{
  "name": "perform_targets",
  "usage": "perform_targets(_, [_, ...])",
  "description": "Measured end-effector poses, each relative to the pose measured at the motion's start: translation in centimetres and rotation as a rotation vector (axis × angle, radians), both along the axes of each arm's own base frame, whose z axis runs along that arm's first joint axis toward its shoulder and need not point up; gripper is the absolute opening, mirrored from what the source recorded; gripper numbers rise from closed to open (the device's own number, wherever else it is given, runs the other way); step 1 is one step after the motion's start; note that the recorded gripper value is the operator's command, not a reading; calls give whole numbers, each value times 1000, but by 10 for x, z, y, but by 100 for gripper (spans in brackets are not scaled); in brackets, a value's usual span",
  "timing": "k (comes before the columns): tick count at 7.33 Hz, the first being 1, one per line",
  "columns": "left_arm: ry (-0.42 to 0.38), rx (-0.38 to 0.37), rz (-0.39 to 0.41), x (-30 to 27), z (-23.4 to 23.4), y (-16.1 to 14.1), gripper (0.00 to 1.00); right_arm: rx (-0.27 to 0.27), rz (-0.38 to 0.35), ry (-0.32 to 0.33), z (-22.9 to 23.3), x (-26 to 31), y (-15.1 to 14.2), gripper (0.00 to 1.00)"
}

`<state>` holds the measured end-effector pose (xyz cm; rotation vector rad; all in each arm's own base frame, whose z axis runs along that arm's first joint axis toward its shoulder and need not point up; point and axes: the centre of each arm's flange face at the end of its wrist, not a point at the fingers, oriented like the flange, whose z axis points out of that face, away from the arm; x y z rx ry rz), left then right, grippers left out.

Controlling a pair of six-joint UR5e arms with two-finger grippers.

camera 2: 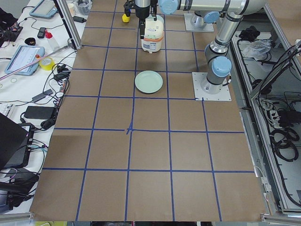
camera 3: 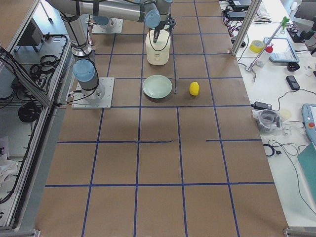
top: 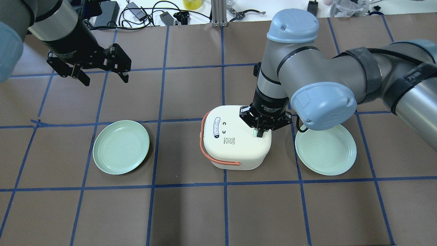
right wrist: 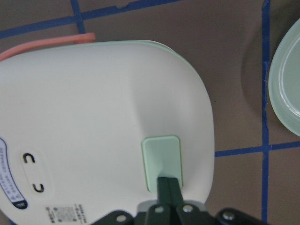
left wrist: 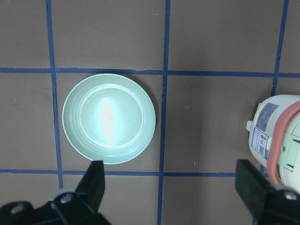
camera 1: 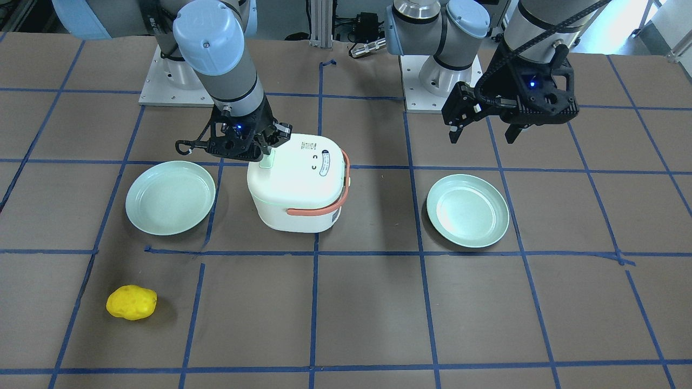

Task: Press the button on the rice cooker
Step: 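Press down on the green lid button with the right gripper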

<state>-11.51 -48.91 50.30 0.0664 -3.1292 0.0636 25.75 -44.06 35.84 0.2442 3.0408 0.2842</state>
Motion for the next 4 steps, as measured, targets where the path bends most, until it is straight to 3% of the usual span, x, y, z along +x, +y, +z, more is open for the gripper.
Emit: perform_targets(4, [0,0,0,0,0,0,100,9,-3,-16,-4,2,1,0])
